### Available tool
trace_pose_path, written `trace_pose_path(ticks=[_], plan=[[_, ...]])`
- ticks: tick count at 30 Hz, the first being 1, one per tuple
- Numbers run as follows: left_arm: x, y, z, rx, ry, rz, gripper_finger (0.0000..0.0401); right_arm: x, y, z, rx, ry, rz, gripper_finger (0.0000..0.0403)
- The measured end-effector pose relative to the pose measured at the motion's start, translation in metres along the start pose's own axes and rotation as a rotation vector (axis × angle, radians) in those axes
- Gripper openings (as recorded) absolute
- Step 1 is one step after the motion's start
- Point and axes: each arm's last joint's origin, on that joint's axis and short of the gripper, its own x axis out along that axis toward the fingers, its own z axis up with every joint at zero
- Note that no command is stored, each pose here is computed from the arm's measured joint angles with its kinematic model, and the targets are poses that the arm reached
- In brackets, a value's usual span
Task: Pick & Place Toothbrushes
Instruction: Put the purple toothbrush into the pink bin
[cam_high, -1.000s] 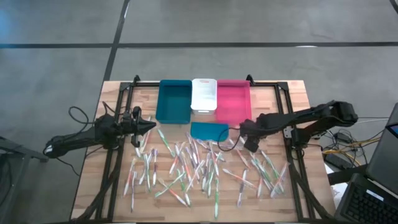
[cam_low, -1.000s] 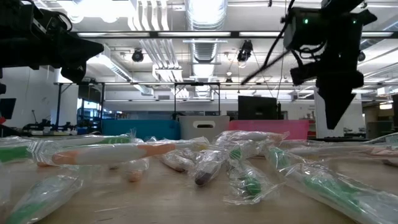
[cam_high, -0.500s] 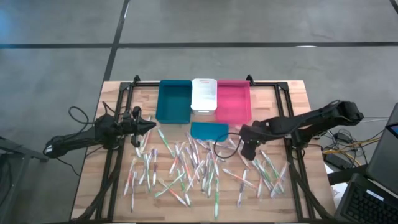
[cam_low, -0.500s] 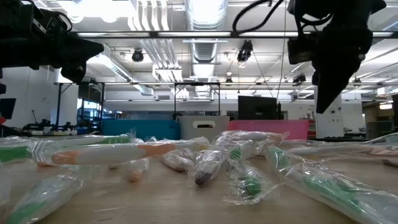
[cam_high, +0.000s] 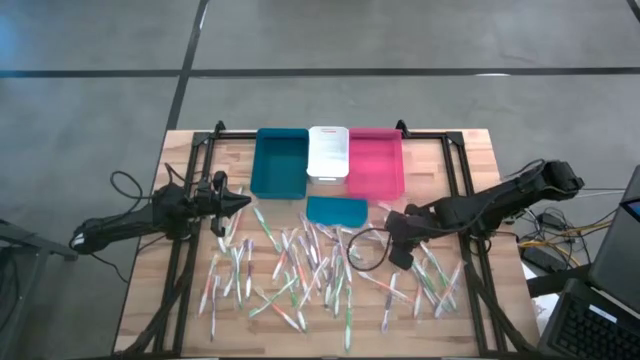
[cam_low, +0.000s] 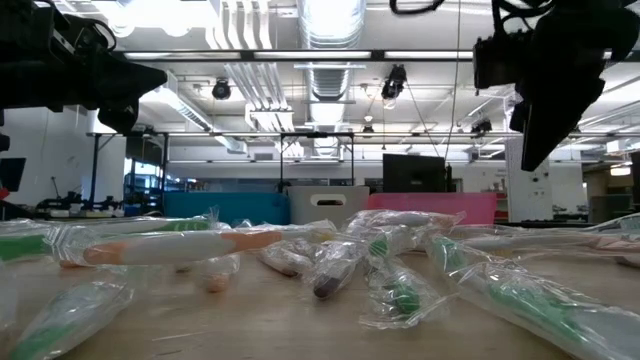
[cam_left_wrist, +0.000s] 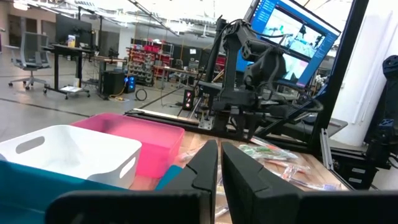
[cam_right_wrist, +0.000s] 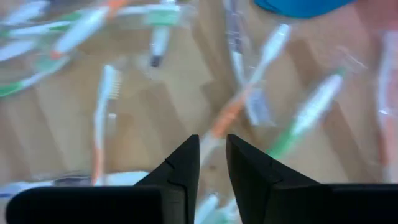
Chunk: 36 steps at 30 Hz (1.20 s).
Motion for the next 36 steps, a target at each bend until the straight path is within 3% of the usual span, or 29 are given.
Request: trace_pose_path(ticks=[9,17,22,29,36], plan=[[0.0,0.0,0.0,0.0,0.0,0.0,0.0026,-0.004,0.029,-0.004,-0.075,-0.111,0.157,0.004],[0.0,0.0,0.0,0.0,0.0,0.0,0.0026,-0.006,0.04,-0.014,-0.063,-0.099,0.189,0.0022],[0.0,0.0,0.0,0.0,0.0,0.0,0.0026,-0.008,0.05,-0.027,-0.134,-0.078,0.217,0.001],[0.0,0.0,0.0,0.0,0.0,0.0,0.0026,-0.009,0.055,-0.034,-0.525,-0.106,0.215,0.0008],[0.0,0.0,0.0,0.0,0.0,0.0,0.0026,0.006,0.064,-0.032,-1.126,-0.118,0.135,0.0008]])
